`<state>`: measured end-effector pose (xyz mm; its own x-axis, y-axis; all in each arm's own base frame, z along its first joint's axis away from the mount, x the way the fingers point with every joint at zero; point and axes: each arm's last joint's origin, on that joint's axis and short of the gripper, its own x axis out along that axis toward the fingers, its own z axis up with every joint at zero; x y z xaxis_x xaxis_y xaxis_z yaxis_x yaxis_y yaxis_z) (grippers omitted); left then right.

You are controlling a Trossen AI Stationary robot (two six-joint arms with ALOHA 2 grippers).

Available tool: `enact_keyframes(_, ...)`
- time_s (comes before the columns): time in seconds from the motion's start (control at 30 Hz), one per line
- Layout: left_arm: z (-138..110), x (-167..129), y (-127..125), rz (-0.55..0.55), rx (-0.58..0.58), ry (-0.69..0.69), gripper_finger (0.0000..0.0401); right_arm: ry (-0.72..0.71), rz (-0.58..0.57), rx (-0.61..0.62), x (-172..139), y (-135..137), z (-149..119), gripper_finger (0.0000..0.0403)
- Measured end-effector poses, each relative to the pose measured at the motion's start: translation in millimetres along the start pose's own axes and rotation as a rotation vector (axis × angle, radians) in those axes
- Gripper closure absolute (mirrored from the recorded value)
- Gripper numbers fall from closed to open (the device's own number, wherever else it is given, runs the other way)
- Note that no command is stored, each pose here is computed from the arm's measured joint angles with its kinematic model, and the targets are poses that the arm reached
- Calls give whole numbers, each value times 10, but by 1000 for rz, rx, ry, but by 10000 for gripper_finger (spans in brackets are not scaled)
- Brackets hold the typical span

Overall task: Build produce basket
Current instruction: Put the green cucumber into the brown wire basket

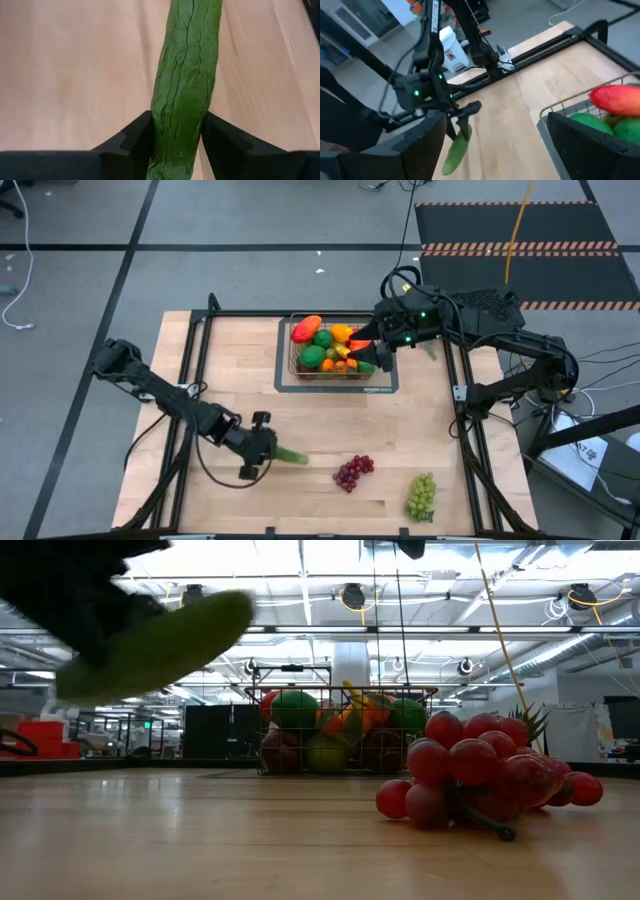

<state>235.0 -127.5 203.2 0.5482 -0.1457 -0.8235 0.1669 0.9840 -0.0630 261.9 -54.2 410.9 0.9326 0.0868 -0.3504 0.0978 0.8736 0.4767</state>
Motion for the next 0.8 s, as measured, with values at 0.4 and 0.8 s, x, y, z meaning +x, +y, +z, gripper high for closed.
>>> enact_keyframes(0.4, 669, -327, 357, 80, -260, -223, 244, 18, 25, -169, 72, 116, -59, 64)
enact_keyframes(0.8, 1161, -754, 758, 124, -422, -424, 244, 64, 77, -183, 190, 155, -117, 64)
